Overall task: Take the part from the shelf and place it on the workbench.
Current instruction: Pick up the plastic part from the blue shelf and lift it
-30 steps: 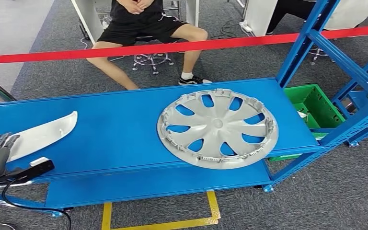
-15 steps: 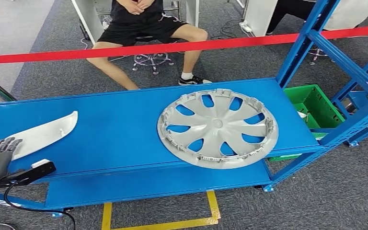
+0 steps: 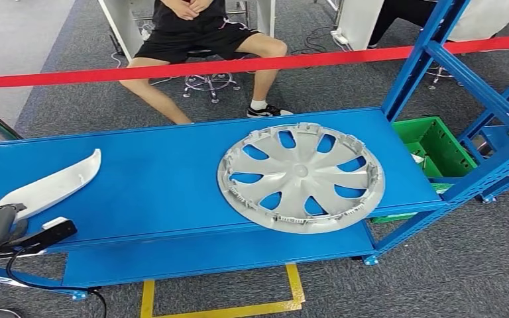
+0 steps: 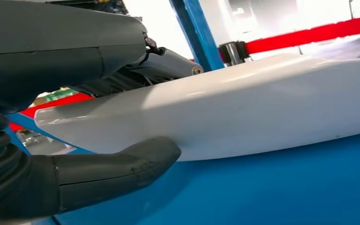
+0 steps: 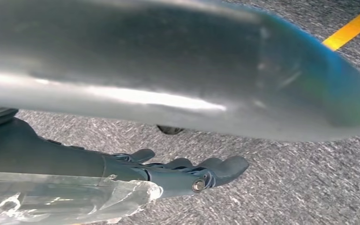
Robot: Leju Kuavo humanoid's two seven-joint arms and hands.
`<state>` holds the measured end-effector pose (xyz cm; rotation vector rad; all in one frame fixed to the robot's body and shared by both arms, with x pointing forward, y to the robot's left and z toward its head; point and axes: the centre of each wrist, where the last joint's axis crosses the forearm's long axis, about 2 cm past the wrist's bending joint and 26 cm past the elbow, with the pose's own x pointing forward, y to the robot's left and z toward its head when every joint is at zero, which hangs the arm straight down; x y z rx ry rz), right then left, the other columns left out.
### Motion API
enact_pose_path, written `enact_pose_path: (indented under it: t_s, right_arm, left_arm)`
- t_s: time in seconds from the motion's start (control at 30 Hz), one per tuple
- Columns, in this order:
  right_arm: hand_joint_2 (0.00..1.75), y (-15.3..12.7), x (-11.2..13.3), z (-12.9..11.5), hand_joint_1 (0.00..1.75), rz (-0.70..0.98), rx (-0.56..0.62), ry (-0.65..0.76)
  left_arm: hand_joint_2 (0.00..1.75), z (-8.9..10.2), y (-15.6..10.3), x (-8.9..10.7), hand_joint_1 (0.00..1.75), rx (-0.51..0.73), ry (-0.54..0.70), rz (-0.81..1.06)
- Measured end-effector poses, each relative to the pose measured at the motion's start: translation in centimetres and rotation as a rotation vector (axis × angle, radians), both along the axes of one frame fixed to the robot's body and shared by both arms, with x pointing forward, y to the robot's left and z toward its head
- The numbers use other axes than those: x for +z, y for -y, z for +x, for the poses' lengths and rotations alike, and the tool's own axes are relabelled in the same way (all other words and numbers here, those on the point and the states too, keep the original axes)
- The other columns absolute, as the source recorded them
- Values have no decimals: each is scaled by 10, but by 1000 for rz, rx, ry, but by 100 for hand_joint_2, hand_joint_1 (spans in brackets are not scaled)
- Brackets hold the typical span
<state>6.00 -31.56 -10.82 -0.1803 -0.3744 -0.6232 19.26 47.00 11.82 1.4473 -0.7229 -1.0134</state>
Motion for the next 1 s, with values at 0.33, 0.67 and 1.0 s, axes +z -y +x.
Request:
enact_pose_path:
  t_s: [0.33, 0.67, 1.0]
  right_arm:
    - [0, 1, 0, 0, 0, -5, -10, -2]
    - [0, 2, 0, -1, 0, -7, -25, -4]
    - [0, 2, 0, 0, 0, -6, -30, -2]
  left_arm:
    - [175, 0, -4, 2, 175, -8, 10, -88]
    - [175, -14, -16, 2, 175, 14, 63, -261]
    - [175, -18, -17, 4, 175, 25, 124, -290]
